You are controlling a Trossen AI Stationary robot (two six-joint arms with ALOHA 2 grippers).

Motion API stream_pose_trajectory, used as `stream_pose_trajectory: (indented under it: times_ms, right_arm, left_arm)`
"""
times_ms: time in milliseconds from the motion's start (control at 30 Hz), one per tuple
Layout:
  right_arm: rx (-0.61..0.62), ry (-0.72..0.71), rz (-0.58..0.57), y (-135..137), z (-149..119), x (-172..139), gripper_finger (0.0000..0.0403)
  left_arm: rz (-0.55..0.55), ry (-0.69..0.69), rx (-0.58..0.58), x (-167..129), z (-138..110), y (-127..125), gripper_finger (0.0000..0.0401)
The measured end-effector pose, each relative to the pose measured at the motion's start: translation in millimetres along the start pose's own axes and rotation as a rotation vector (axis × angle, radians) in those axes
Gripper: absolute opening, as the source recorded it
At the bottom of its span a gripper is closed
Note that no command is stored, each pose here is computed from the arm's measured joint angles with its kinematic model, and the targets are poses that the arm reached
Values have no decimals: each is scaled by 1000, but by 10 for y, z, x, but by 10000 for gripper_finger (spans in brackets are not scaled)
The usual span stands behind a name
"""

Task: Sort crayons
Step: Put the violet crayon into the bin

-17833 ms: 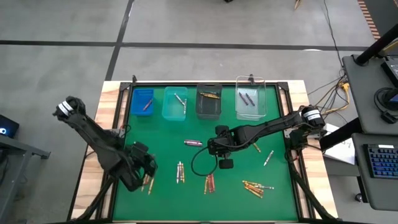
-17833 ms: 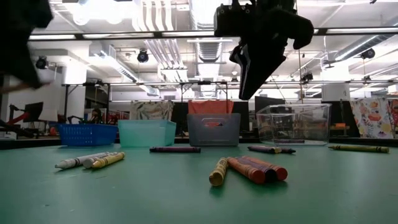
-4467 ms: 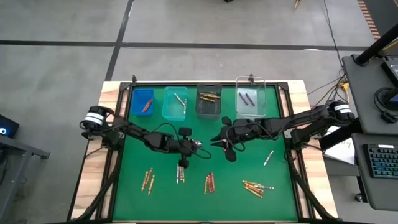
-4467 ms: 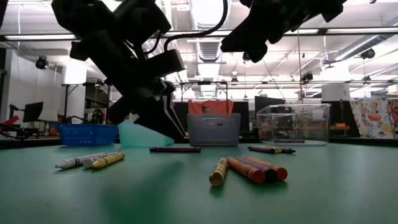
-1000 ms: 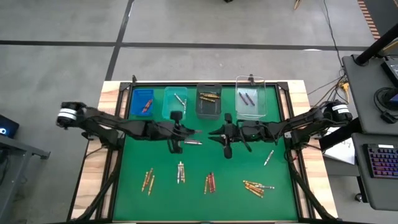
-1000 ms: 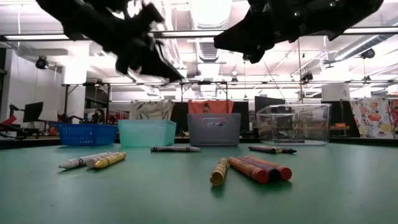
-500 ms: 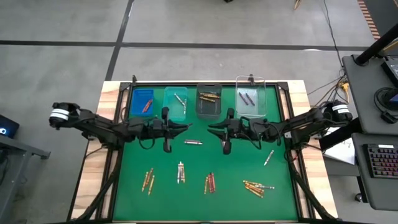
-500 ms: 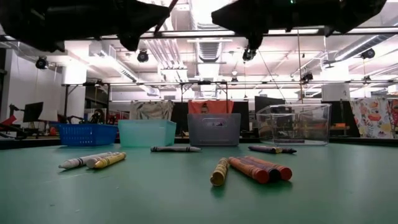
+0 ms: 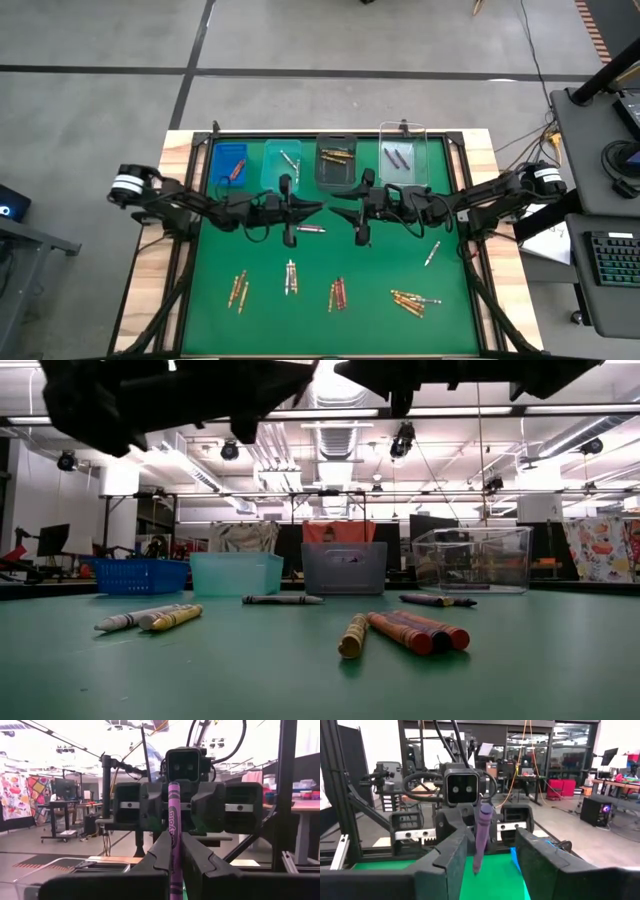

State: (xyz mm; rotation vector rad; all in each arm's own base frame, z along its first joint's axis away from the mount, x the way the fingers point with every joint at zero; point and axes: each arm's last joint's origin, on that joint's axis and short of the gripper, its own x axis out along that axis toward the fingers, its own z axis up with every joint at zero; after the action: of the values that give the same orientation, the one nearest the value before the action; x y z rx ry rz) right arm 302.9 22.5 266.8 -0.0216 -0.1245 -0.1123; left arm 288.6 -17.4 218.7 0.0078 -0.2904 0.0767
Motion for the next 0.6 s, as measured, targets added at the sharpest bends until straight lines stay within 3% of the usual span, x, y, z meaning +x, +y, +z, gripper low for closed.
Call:
stream_pose_trajectory:
  times_ms: [367, 500, 600]
  right_arm:
    - [-18, 1, -2, -6, -1, 1, 158]
    - [-21, 1, -2, -6, -1, 1, 131]
    - [-21, 1, -8, -7, -1, 1, 88]
  left_arm:
    - [0, 11, 3, 216, -106, -36, 0]
    - [0, 8, 3, 213, -106, -36, 0]
    - [0, 8, 3, 212, -107, -35, 2]
